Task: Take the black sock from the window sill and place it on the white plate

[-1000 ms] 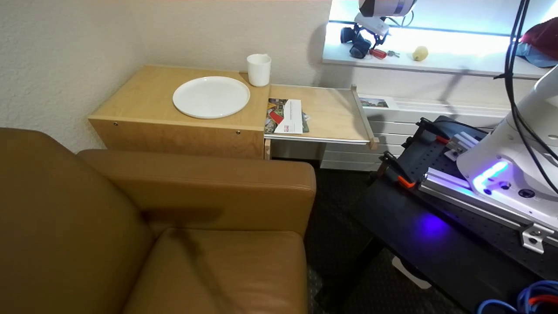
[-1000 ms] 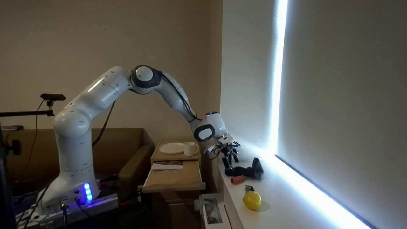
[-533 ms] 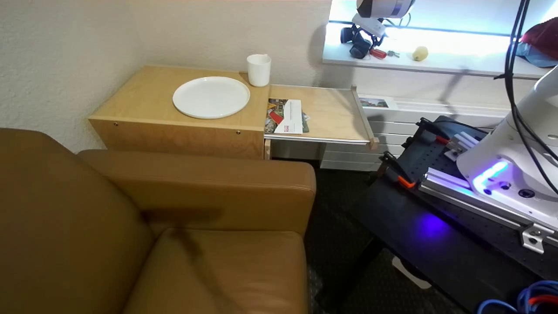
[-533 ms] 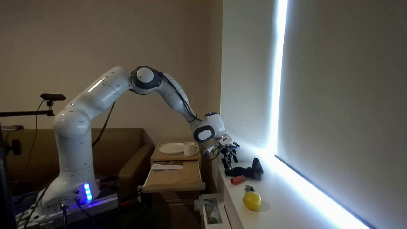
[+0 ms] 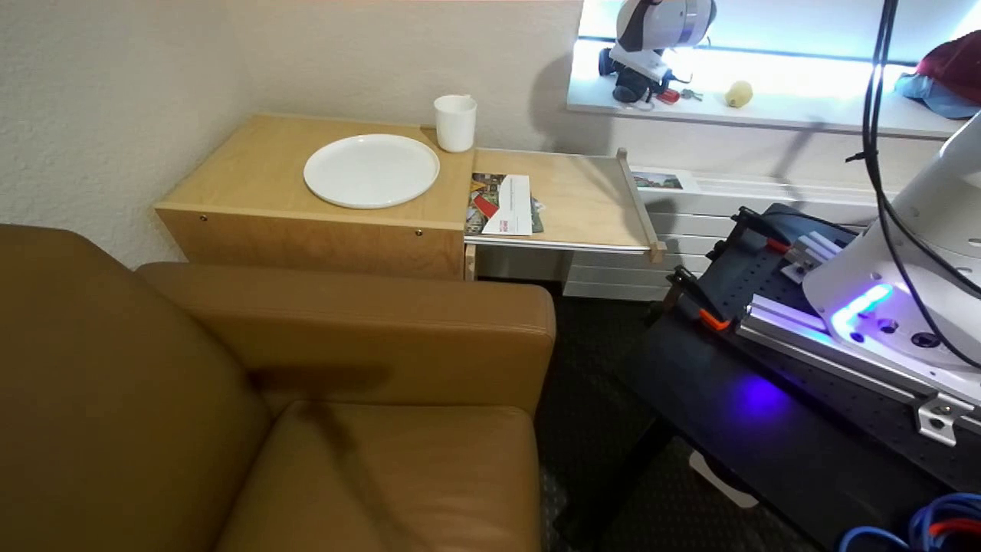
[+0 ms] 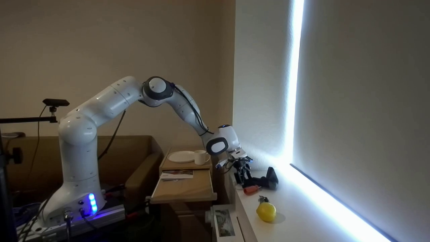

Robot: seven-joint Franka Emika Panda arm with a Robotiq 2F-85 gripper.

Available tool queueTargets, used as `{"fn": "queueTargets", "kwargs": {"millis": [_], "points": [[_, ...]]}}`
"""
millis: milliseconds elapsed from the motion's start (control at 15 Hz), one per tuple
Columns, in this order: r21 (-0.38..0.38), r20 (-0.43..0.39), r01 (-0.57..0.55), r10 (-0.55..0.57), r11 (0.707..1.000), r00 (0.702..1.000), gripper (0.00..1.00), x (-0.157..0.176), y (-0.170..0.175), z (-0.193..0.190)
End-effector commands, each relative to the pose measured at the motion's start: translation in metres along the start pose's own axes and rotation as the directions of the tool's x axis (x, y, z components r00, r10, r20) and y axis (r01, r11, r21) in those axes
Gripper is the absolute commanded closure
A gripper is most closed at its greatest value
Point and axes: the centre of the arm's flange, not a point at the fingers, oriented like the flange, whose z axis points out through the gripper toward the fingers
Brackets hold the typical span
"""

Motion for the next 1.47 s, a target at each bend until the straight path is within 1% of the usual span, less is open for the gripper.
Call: {"fn": "queueTargets", "kwargs": {"millis": [0,67,533,667,733,867,1000,1200,1400], "points": [[-0.021,0.006,0.002,-0.001,1.000,1.000,0.27,0.004,-0.013,0.017],[-0.022,0.011,0.000,0.001,1.000,1.000,0.32,0.006,-0.014,0.017],[-0.040,0.053,-0.036,0.038,0.999,0.998,0.84,0.017,-0.015,0.017],[-0.045,0.066,-0.049,0.052,0.998,0.996,0.96,0.019,-0.016,0.017],[-0.049,0.071,-0.058,0.061,0.997,0.996,1.00,0.021,-0.016,0.017],[-0.049,0.083,-0.090,0.094,0.995,0.992,1.00,0.027,-0.017,0.013],[-0.042,0.106,-0.133,0.137,0.990,0.985,0.99,0.041,-0.013,-0.006],[-0.031,0.174,-0.169,0.171,0.985,0.970,0.99,0.072,0.005,-0.053],[0.025,0.227,-0.135,0.126,0.991,0.966,0.99,0.095,0.031,-0.112]]}}
